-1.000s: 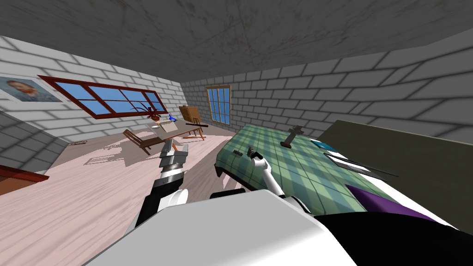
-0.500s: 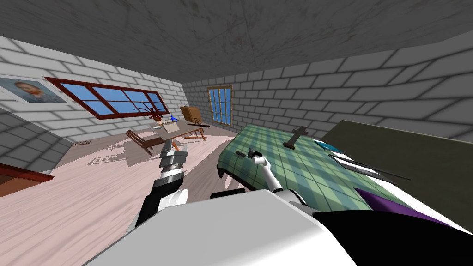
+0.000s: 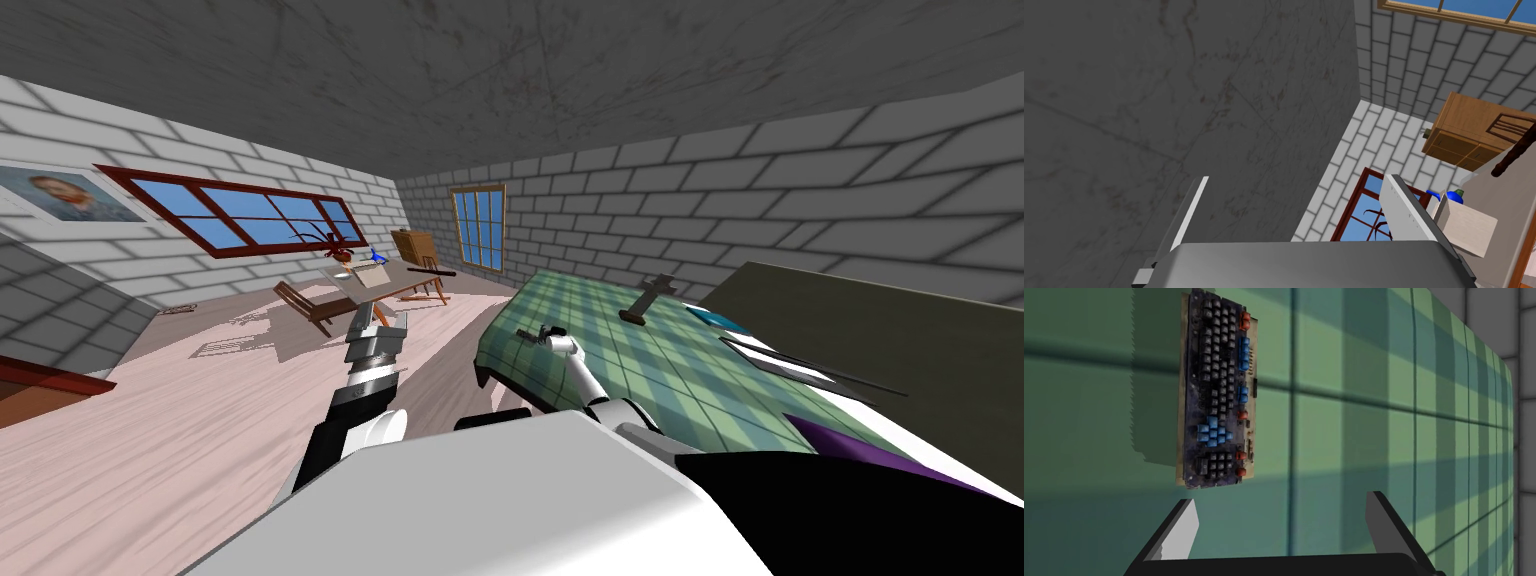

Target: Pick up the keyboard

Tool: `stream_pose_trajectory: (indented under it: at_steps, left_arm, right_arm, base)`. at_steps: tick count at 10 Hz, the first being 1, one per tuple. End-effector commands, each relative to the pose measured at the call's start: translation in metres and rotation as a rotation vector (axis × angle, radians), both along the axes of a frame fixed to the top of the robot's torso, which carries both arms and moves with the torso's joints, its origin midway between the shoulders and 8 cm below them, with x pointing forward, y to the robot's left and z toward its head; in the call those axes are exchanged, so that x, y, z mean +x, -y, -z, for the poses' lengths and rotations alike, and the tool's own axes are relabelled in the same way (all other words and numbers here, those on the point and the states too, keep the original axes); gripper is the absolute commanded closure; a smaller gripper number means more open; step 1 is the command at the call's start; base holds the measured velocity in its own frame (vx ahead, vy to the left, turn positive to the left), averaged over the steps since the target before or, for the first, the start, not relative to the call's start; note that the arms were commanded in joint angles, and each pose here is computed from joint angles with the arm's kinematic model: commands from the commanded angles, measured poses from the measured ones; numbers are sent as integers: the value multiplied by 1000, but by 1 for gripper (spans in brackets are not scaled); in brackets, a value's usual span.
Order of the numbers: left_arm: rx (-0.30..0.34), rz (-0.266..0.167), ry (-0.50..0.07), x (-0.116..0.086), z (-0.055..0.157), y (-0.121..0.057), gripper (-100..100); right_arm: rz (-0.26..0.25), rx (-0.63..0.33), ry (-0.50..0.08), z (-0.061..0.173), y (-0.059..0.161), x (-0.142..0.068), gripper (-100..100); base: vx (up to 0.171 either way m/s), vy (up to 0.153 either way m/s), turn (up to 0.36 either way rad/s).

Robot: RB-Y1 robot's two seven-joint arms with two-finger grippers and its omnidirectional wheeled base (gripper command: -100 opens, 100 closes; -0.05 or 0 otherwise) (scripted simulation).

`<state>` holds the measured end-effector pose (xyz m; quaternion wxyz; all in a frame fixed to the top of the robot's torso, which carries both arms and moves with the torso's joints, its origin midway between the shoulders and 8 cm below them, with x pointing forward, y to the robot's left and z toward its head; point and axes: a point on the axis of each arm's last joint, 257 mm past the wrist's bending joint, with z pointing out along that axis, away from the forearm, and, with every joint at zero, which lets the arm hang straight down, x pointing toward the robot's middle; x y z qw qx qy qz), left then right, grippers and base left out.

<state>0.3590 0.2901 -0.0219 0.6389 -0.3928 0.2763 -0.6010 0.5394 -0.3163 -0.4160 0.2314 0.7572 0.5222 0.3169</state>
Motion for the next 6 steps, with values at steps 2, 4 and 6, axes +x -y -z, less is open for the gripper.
stream_pose_trajectory:
  at_steps: [2,4,6]
  left_arm:
    - [0,0,0,0,0,0,0]
    - [0,0,0,0,0,0,0]
    - [0,0,0,0,0,0,0]
  right_arm:
    - [22,2,-81,10,12,-5,-100]
    - [37,3,-132,16,21,-9,-100]
    - [58,5,-194,27,31,-17,-100]
  base:
    - [57,92,-1]
    - [65,108,-3]
    - [75,101,-4]
